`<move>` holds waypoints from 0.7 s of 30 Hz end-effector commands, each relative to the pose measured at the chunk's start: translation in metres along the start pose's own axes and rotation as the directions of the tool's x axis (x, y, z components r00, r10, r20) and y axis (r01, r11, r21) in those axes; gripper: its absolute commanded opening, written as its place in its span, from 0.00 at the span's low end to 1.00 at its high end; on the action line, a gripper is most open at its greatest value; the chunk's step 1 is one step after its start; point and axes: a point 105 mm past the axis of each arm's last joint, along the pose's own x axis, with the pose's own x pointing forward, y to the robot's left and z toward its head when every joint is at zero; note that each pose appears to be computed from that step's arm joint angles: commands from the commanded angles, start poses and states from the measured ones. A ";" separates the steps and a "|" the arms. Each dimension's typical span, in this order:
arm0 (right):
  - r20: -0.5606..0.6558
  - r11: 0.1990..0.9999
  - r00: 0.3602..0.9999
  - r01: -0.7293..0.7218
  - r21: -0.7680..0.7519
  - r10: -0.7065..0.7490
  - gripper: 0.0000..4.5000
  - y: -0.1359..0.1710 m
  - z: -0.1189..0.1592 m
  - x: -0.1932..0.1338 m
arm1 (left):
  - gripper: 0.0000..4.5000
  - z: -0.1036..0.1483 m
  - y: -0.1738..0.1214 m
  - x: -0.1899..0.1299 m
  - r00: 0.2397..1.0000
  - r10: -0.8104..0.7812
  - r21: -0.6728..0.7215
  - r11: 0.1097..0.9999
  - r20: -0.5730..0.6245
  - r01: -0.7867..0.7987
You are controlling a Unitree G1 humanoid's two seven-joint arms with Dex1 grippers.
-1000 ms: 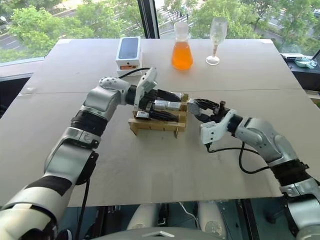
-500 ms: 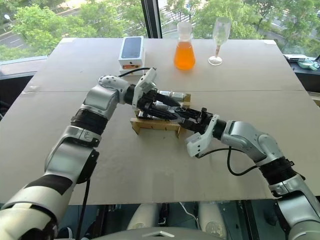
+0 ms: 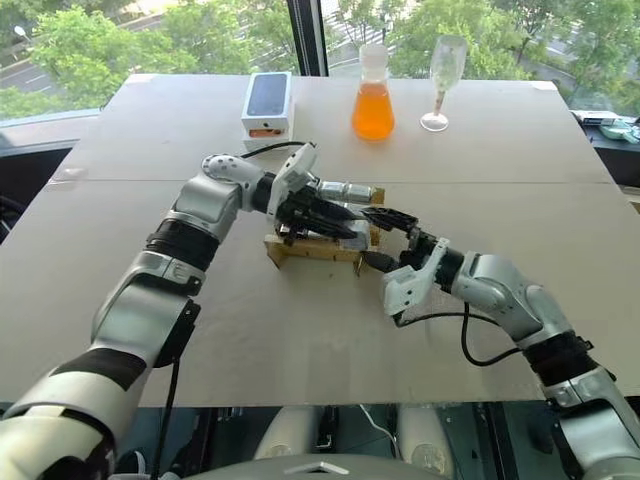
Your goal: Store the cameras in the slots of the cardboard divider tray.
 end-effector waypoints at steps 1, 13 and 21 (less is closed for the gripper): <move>0.010 0.953 0.992 0.120 0.280 -0.128 0.99 -0.018 0.006 -0.023 | 0.17 0.021 0.006 -0.003 0.999 0.022 0.125 0.992 0.035 -0.027; -0.203 0.411 0.953 0.282 0.867 -0.224 0.99 0.044 0.021 -0.082 | 0.17 0.004 0.011 -0.010 0.997 0.037 0.162 0.987 -0.069 -0.025; -0.130 0.383 0.970 0.203 0.901 -0.207 0.99 0.058 0.034 -0.092 | 0.17 -0.010 0.011 -0.020 0.991 0.060 0.147 0.988 -0.118 -0.043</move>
